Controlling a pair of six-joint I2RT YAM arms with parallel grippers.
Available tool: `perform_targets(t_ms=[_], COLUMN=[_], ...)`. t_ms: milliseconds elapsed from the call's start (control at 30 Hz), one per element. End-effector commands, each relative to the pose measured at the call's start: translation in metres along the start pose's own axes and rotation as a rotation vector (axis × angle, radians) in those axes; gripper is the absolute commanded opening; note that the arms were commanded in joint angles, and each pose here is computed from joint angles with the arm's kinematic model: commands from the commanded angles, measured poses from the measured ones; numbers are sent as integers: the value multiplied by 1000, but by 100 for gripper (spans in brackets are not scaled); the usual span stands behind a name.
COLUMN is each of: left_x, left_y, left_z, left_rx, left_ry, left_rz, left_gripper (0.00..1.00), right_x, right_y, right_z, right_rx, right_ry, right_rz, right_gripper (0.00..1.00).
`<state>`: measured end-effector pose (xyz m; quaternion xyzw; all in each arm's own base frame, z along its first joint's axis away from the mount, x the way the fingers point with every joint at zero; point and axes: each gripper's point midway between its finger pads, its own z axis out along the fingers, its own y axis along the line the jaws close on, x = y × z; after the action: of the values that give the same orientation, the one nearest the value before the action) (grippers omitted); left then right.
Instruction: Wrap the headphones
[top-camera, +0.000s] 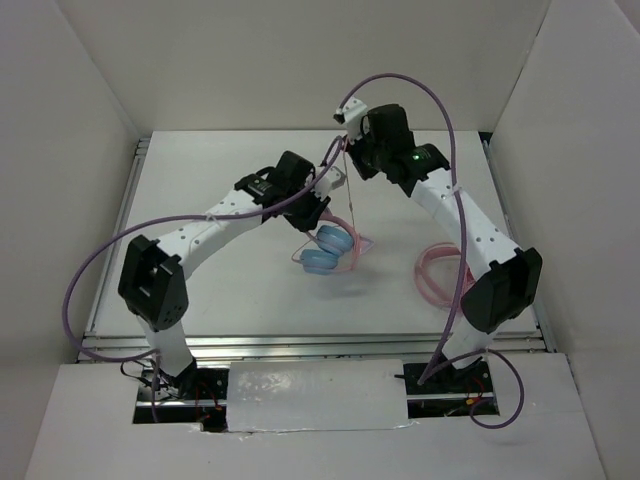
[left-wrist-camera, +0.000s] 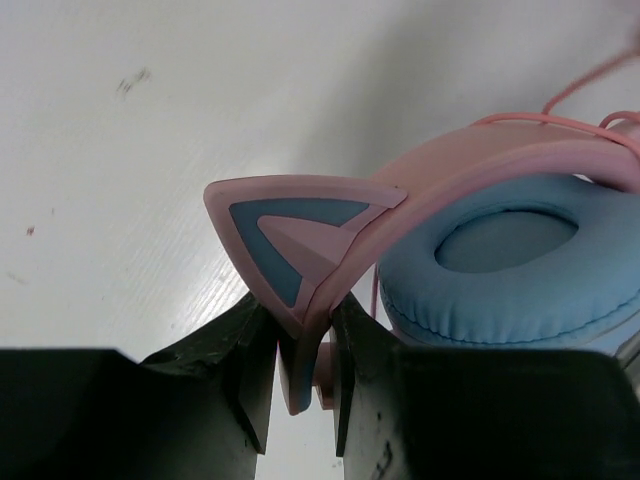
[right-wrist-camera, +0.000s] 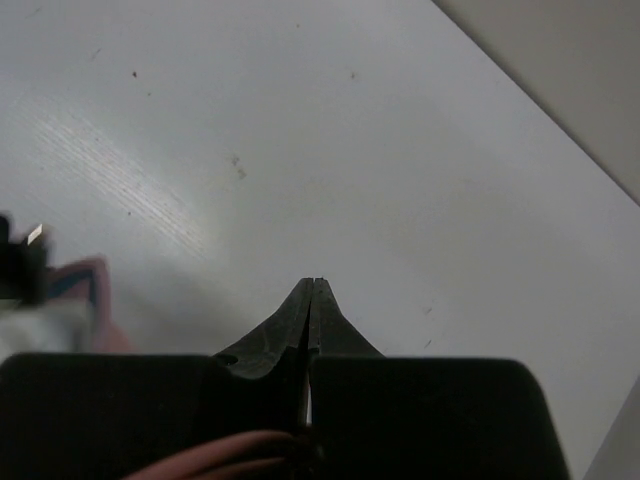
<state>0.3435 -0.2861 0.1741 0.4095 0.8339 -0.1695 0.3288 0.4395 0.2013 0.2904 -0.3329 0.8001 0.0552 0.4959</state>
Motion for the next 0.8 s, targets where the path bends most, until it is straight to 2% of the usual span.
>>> perform_targets(t_ms=[0, 133, 267, 300, 400, 600, 767], left_x=[-12, -4, 3, 13, 16, -2, -27], left_y=[45, 72, 126, 137, 167, 208, 219], left_z=[6, 24, 30, 35, 32, 15, -17], left_rx=[-166, -228, -391, -443, -521, -477, -479], left_ry=[18, 62, 52, 79, 55, -109, -225], left_rz=[-148, -373, -554, -589, -724, -971, -1002], left_gripper=[0, 0, 0, 0, 0, 0, 0], right_x=[-21, -12, 10, 10, 16, 50, 70], right_y=[-8, 19, 47, 57, 82, 142, 169], right_z=[-51, -71, -84, -88, -99, -106, -90], right_rx=[163, 211, 249, 249, 239, 109, 26], right_ry=[3, 58, 138, 137, 150, 218, 280], right_rz=[46, 128, 174, 189, 212, 285, 309], right_gripper=[0, 0, 0, 0, 0, 0, 0])
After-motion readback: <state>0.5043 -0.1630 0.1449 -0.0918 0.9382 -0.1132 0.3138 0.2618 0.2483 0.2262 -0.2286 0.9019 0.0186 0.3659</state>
